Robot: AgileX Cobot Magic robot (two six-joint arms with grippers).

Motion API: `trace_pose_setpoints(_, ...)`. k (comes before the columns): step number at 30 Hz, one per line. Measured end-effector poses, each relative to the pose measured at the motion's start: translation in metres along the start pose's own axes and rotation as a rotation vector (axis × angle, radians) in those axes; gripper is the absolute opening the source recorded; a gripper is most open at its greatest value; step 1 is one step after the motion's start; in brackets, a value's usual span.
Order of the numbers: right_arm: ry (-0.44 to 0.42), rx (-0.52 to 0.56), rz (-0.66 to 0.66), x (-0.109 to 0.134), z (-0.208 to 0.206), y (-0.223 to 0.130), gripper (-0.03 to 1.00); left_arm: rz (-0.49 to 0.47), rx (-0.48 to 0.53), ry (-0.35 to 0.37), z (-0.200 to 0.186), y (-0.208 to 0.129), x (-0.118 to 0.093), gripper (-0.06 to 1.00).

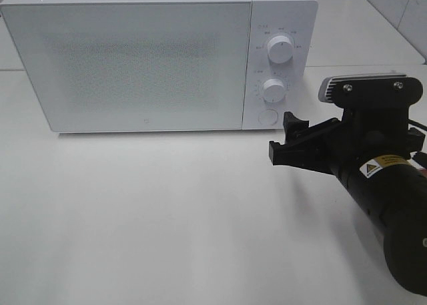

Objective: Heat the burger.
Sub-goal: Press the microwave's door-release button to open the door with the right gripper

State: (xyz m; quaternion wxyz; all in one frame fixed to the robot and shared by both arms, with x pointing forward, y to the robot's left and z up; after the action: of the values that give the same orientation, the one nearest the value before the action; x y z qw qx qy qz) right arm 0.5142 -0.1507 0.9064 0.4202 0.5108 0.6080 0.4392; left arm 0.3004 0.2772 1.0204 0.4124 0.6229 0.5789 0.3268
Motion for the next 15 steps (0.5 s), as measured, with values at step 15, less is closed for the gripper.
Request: trace_pose_setpoints(15,0.002,0.009,0.475,0.0016,0.0012,-0.0026,0.77,0.000,0.000,0.000,0.0000,0.0000,0.0000,1.00)
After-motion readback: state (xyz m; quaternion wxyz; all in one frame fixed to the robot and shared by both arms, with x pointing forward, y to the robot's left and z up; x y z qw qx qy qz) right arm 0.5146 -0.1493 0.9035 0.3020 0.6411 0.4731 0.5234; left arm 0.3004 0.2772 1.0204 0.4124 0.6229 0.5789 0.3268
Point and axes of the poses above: a point on each arm's last joint axis where the gripper is mounted, z pointing out along that axis toward the gripper, x along the wrist's bending axis when the last joint is at zero, y = z × x, the point moved 8 cm from there along z, pointing out along that axis toward the gripper, and after that the axes turned 2 degrees about -z, right-handed, at the moved point
